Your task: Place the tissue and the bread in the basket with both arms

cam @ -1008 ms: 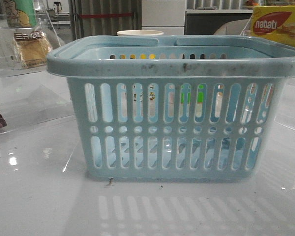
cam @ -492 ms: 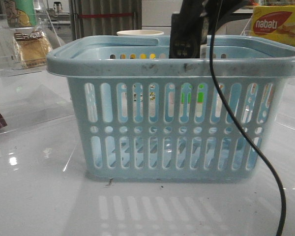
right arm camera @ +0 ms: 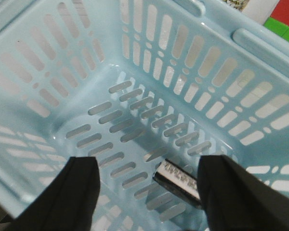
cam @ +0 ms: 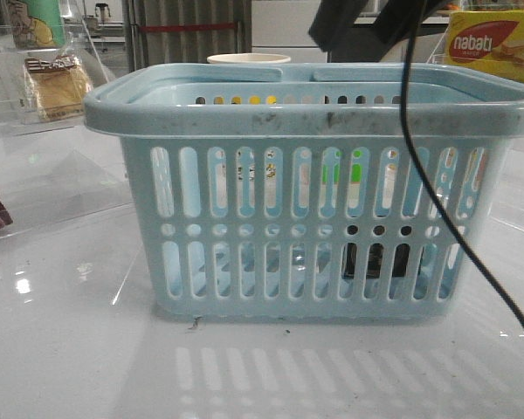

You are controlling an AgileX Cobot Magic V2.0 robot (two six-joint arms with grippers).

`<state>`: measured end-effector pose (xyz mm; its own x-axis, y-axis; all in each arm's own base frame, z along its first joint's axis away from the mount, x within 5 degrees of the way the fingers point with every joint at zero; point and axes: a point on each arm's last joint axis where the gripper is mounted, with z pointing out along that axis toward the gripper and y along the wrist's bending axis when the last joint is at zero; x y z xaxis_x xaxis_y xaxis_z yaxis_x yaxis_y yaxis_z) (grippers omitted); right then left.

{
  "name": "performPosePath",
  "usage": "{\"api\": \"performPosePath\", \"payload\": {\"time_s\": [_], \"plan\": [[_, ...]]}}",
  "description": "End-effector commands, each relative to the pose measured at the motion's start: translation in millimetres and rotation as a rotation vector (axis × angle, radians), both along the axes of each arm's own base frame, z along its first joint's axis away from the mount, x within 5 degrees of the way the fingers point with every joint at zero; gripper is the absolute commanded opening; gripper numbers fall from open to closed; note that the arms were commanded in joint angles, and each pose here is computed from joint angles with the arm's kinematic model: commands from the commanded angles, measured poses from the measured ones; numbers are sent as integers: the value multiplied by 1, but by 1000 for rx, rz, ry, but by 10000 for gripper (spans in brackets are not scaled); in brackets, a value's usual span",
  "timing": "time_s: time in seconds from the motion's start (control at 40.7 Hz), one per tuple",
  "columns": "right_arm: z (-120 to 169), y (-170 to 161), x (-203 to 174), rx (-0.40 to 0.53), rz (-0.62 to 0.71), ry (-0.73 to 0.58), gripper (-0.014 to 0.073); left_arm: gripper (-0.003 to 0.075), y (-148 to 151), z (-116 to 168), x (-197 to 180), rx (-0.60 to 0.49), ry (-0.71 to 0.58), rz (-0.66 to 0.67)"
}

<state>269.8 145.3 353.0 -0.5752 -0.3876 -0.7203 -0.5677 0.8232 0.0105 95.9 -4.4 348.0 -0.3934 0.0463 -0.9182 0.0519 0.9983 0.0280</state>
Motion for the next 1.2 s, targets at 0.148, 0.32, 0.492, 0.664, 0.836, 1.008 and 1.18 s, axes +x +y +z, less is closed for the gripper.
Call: {"api": "performPosePath", "payload": {"time_s": [0.148, 0.32, 0.492, 0.664, 0.836, 1.008, 1.18], "plan": [[26, -38, -76, 80, -1, -184, 519, 128, -1, 15, 3, -13, -97, -9], [21, -61, -122, 105, 0, -239, 519, 128, -1, 15, 3, -13, -97, -9], [12, -79, -157, 92, 10, -248, 519, 128, -1, 15, 3, -13, -97, -9], [11, -91, -181, 77, 22, -243, 519, 128, -1, 15, 3, -13, -97, -9], [14, -95, -190, 88, 23, -267, 519, 128, -1, 15, 3, -13, -97, -9], [14, -95, -190, 88, 23, -267, 519, 128, -1, 15, 3, -13, -97, -9], [14, -95, -190, 88, 23, -267, 519, 128, -1, 16, 4, -16, -110, -10]]}}
